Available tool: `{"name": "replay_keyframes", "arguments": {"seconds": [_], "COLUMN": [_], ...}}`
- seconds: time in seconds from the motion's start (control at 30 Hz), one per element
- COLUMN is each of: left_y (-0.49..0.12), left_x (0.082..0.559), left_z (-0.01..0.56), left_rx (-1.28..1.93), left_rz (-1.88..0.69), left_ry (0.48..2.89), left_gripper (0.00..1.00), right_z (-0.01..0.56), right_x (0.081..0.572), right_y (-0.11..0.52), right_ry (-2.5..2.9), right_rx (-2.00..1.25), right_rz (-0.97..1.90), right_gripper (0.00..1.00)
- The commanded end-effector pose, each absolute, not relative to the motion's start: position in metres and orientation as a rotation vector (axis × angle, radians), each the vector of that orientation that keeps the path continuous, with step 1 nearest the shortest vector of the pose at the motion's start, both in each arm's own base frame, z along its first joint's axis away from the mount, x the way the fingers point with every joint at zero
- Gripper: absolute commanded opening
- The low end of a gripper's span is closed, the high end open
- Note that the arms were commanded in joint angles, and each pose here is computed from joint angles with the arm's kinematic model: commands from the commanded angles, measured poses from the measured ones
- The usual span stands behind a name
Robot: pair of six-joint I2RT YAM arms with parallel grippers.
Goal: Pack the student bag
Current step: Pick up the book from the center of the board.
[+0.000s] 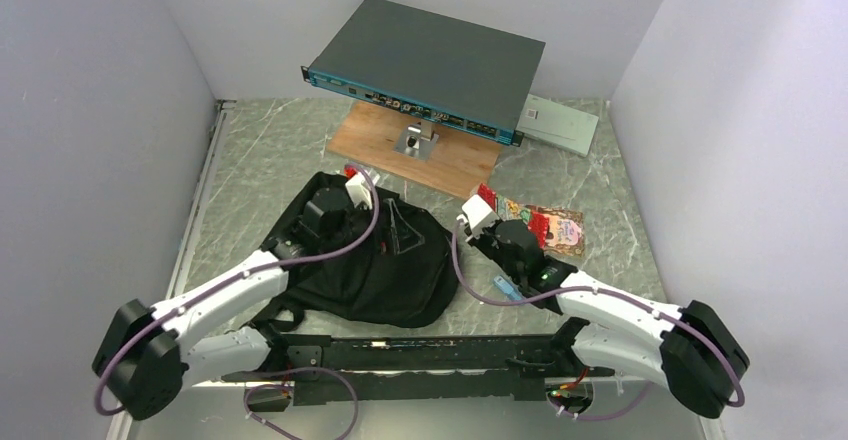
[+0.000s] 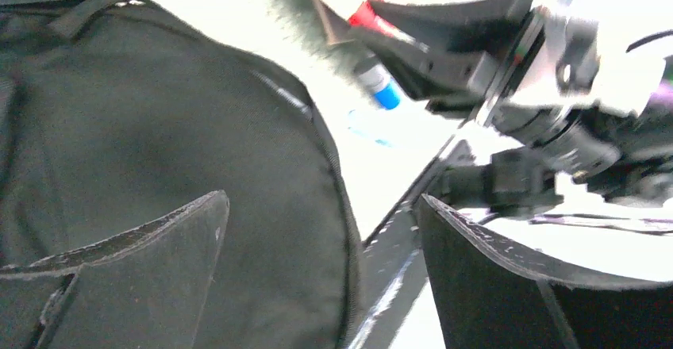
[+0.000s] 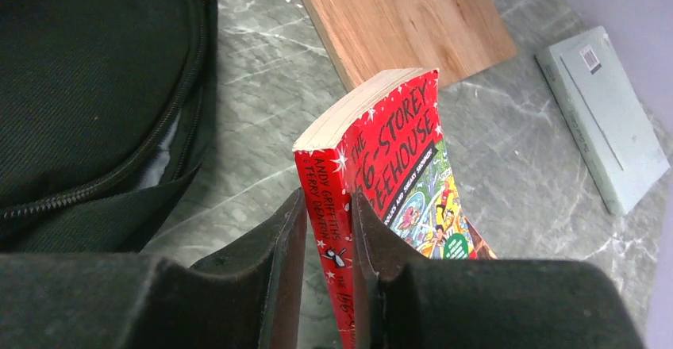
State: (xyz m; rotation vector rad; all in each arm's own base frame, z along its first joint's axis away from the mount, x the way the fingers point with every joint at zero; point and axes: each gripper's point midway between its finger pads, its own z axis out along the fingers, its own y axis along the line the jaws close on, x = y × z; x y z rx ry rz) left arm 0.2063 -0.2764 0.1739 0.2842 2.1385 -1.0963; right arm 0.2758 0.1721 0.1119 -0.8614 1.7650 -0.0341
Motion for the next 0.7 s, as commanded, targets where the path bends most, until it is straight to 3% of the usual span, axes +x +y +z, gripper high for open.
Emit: {"name": "replay_keyframes", "arguments": {"seconds": [0.0, 0.27, 0.67], "left_y": [-0.309, -0.355, -0.414], "left_x": [0.209, 0.253, 0.292], "left_z": [0.213, 0.196, 0.163], "left_rx": [0.128, -0.167, -0.245], "left_rz": [-1.539, -1.751, -1.739], "left_ry": [2.121, 2.218, 2.365], "left_gripper": [0.95, 1.00, 0.99], "right_z": [0.138, 0.158, 0.159], "right_x": [0.272, 0.265, 0.255], "right_y": [0.188, 0.192, 0.199], "right_ry": [1.656, 1.562, 1.529], "right_rx": [-0.784, -0.807, -0.864], "right_rz": [0.111, 0.151, 0.146], "right_gripper": [0.00, 0.00, 0.00]}}
